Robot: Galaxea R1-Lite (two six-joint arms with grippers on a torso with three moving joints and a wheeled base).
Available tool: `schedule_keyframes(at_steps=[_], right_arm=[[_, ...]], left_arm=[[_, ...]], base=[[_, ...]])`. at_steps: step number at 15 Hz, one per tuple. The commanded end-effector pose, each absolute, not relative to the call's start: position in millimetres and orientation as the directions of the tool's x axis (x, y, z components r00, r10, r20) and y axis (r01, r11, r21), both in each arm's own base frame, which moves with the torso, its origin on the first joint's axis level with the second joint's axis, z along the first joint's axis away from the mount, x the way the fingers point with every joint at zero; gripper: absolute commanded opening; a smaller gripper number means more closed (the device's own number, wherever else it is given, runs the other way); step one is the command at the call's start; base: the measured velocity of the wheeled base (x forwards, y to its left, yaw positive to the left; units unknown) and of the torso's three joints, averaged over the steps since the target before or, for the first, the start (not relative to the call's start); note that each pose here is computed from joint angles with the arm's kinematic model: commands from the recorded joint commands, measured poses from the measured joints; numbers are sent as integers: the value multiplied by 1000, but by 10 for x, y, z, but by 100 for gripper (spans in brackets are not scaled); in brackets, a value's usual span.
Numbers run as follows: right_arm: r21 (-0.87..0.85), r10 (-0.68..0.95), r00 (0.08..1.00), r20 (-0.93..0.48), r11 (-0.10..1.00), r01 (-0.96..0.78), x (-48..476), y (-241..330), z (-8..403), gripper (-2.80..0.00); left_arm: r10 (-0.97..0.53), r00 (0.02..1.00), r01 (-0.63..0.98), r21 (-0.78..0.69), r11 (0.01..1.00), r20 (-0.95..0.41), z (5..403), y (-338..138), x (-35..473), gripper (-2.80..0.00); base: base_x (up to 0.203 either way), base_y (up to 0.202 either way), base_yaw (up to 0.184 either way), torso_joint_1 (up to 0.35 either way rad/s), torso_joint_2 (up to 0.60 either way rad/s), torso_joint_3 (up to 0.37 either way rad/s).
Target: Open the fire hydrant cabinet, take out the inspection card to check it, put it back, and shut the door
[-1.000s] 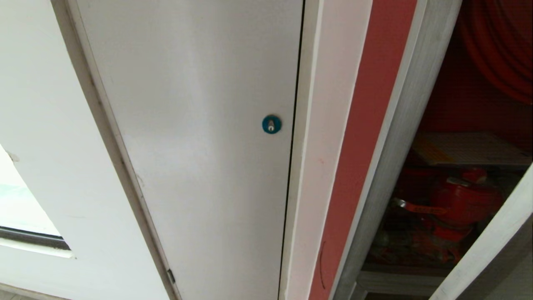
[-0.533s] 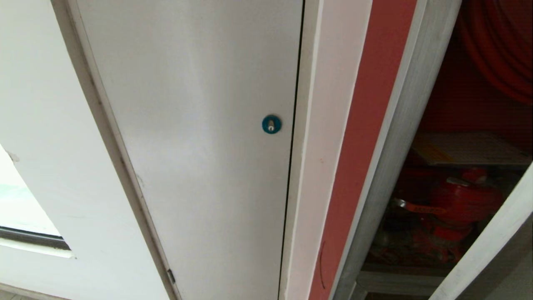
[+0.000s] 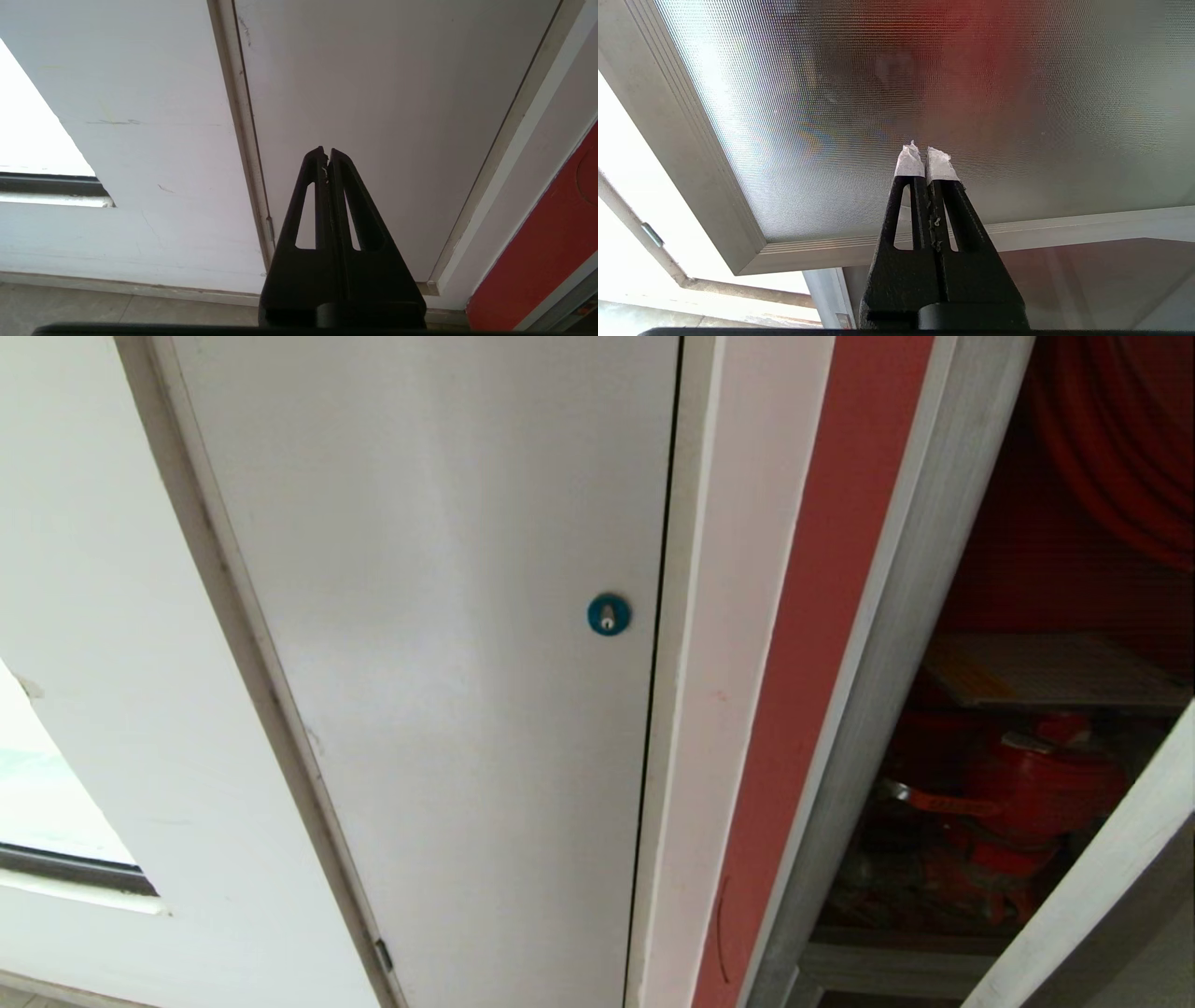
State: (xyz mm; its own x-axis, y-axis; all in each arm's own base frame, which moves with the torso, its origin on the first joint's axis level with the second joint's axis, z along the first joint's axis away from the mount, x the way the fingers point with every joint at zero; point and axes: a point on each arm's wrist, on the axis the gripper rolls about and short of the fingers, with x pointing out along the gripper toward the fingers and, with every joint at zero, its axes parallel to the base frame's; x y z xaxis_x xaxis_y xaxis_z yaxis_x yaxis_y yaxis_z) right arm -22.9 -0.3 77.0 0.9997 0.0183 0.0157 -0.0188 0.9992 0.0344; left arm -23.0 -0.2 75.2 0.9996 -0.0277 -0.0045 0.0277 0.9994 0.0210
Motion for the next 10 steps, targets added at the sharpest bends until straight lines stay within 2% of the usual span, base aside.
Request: schedule_keyframes(at_steps=[1,4,7,10], right_arm=[[34,20,1000,12,999,-20,-225,-3,760,-280],[33,18,999,48,999,-19,-259,-4,870,-280],[34,17,994,109,999,-21,-436,-7,1240,-280],[29,82,991,103,996,-85,-624,4,1641,-280]], left_arm=[[-28,1000,28,21,999,-5,751,-2,-230,-280],[-28,1000,28,21,999,-5,751,-2,-230,-280],[-28,1000,28,21,999,-3,752,-2,-230,-280],[-28,1000,28,21,999,-5,751,-2,-230,-280]], base=[[0,0,0,0,0,0],[0,0,0,0,0,0],[0,0,0,0,0,0],[0,0,0,0,0,0]])
